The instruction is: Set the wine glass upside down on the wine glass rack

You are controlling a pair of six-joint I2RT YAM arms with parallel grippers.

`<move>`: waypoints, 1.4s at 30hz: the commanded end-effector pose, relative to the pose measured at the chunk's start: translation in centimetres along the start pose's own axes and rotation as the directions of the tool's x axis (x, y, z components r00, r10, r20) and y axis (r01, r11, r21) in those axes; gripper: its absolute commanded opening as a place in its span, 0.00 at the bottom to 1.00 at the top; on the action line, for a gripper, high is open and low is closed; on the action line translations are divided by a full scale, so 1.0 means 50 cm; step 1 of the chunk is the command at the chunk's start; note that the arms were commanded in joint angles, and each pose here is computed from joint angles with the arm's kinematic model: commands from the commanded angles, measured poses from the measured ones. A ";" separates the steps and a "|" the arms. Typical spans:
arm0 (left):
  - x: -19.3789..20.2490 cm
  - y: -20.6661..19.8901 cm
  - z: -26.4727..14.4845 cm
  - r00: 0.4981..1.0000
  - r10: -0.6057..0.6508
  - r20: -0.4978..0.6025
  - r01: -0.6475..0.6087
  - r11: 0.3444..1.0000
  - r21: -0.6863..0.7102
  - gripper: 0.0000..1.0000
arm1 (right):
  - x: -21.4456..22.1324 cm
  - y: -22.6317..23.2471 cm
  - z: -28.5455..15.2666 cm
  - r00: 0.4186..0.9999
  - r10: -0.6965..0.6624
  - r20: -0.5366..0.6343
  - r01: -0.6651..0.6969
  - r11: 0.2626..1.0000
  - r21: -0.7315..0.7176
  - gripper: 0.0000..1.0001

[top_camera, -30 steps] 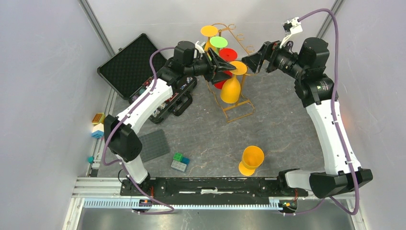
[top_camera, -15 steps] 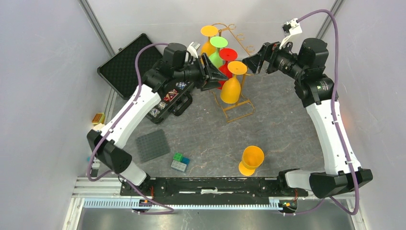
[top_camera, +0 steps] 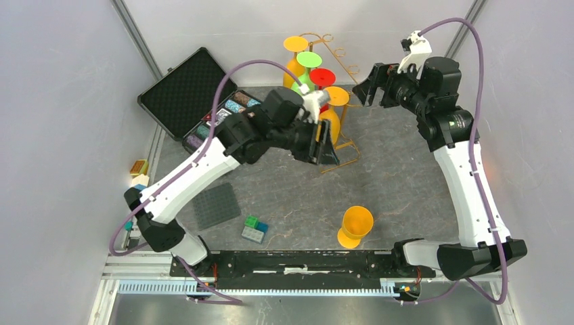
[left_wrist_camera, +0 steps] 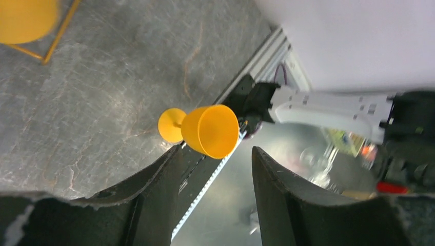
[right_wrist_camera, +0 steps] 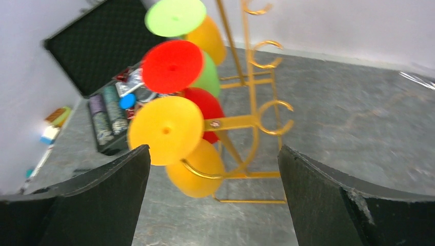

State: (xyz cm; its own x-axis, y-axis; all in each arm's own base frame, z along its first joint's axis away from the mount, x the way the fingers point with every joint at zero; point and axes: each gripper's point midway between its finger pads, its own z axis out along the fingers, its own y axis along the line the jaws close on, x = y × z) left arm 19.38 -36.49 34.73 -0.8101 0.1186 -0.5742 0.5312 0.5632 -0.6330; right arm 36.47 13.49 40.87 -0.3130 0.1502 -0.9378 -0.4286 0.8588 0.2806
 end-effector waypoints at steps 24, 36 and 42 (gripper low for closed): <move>0.353 -0.088 0.258 0.584 0.705 -0.402 -0.694 0.691 0.203 0.61 | 0.177 -0.263 -0.139 0.985 0.155 -0.077 -0.093 0.847 0.524 0.98; 0.390 -0.018 0.319 0.493 0.743 -0.453 -0.797 0.594 0.107 0.21 | 0.166 -0.278 -0.097 0.977 0.190 -0.097 -0.119 0.864 0.490 0.98; 0.382 -0.028 0.304 0.515 0.745 -0.424 -0.786 0.608 0.113 0.02 | 0.135 -0.273 -0.080 0.980 0.177 -0.095 -0.115 0.882 0.458 0.98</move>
State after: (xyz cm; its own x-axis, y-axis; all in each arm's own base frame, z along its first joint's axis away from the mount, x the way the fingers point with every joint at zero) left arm 6.10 -47.13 14.31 -0.1550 0.8695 -0.4689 0.9864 0.1625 -0.0247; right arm 35.50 0.37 27.37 -0.5423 0.2537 -0.8009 0.0992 0.9660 0.2388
